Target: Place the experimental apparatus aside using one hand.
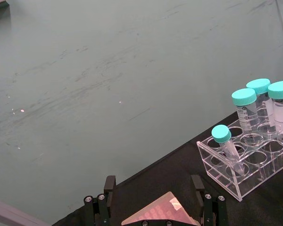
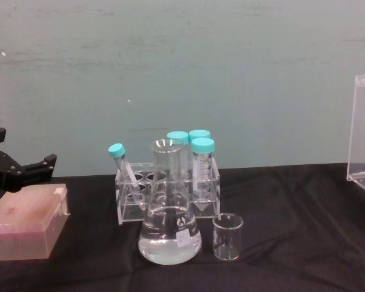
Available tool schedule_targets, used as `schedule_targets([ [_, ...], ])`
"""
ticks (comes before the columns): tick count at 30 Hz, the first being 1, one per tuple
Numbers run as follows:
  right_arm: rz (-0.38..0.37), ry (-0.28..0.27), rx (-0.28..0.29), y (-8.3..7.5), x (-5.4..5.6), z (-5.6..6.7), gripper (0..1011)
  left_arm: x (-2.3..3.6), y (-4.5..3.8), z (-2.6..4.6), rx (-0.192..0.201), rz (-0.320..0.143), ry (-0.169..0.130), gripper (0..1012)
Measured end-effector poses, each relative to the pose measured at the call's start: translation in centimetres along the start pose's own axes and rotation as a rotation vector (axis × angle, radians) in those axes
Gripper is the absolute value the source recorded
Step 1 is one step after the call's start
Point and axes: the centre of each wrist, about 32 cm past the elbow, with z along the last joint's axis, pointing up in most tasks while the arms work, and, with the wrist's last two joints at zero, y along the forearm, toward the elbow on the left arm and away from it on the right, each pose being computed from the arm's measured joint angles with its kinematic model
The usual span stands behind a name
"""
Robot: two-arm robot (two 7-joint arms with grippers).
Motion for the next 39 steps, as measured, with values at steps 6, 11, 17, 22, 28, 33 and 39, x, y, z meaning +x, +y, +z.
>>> schedule_targets([
  [6, 0.002, 0.002, 0.000, 0.02, 0.19, -0.04, 609, 0.00, 0.00, 0.00, 0.000, 0.000, 0.000, 1000],
  [11, 0.003, 0.001, -0.001, 0.02, 0.36, -0.11, 609, 0.00, 0.00, 0.00, 0.000, 0.000, 0.000, 1000],
  [17, 0.006, 0.002, -0.001, 0.09, 0.51, -0.16, 609, 0.00, 0.00, 0.00, 0.000, 0.000, 0.000, 1000],
  [22, 0.008, 0.003, -0.003, 0.09, 0.60, -0.24, 609, 0.00, 0.00, 0.00, 0.000, 0.000, 0.000, 1000],
  [28, 0.009, 0.005, -0.007, 0.07, 0.63, -0.35, 609, 0.00, 0.00, 0.00, 0.000, 0.000, 0.000, 1000],
  [33, 0.009, 0.008, -0.011, 0.06, 0.63, -0.49, 609, 0.00, 0.00, 0.00, 0.000, 0.000, 0.000, 1000],
  [39, 0.010, 0.011, -0.015, 0.10, 0.63, -0.63, 609, 0.00, 0.00, 0.00, 0.000, 0.000, 0.000, 1000],
])
